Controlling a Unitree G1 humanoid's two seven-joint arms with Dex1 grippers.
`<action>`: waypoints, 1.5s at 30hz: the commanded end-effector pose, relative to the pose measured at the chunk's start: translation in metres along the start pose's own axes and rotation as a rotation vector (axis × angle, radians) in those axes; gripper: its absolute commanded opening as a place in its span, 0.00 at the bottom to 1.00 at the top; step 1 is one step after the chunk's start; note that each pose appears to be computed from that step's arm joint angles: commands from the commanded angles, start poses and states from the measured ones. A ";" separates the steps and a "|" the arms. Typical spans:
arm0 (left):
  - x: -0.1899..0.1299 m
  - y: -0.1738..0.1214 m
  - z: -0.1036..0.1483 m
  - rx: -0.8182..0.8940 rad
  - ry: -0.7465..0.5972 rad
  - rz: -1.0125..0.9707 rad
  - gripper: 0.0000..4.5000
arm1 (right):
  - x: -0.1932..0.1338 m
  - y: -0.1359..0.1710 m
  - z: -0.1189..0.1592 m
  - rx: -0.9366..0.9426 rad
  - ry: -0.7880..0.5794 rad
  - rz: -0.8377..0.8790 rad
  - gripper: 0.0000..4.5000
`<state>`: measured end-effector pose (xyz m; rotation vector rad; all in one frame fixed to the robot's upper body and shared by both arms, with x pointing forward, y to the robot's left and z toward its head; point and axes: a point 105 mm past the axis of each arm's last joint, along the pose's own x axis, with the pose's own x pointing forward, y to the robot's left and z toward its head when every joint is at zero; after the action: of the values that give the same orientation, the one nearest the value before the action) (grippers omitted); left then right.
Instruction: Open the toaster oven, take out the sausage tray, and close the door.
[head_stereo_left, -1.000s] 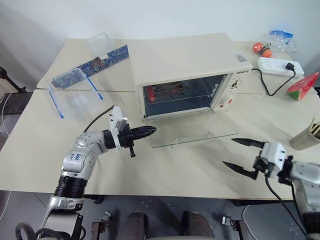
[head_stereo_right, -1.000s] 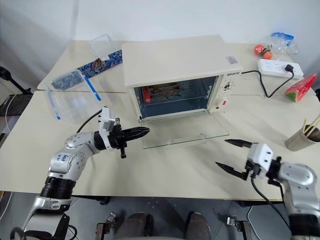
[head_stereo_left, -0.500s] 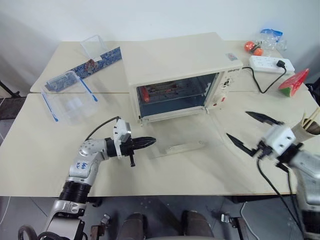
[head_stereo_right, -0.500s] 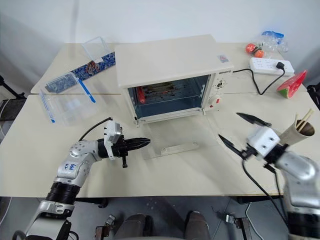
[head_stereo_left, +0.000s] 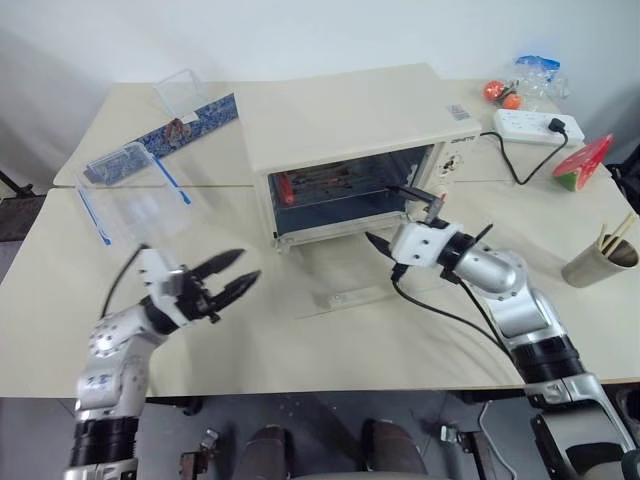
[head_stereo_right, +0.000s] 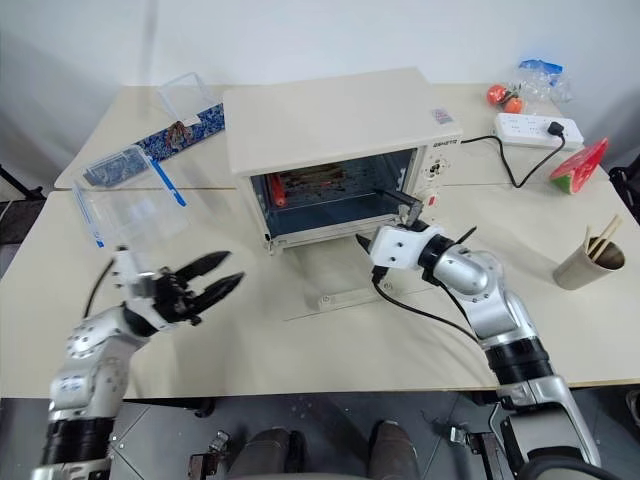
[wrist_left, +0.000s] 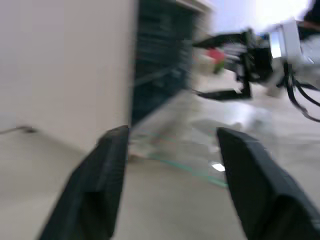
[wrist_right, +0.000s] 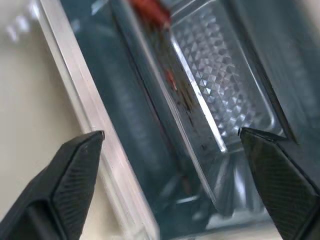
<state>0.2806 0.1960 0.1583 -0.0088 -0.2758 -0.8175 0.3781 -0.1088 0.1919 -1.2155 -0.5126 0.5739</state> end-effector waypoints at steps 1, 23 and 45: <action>-0.009 0.002 0.017 0.101 -0.039 0.075 0.86 | 0.011 -0.017 0.004 -0.138 0.010 -0.103 1.00; 0.008 -0.035 0.008 -0.092 -0.004 -0.049 1.00 | 0.070 0.001 0.008 -0.222 0.090 -0.107 0.83; 0.029 -0.036 0.007 -0.203 -0.014 -0.123 1.00 | 0.060 -0.004 0.027 -0.240 0.004 -0.104 0.01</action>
<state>0.2720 0.1549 0.1642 -0.1921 -0.1812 -0.9474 0.4153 -0.0596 0.1876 -1.4512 -0.5664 0.4302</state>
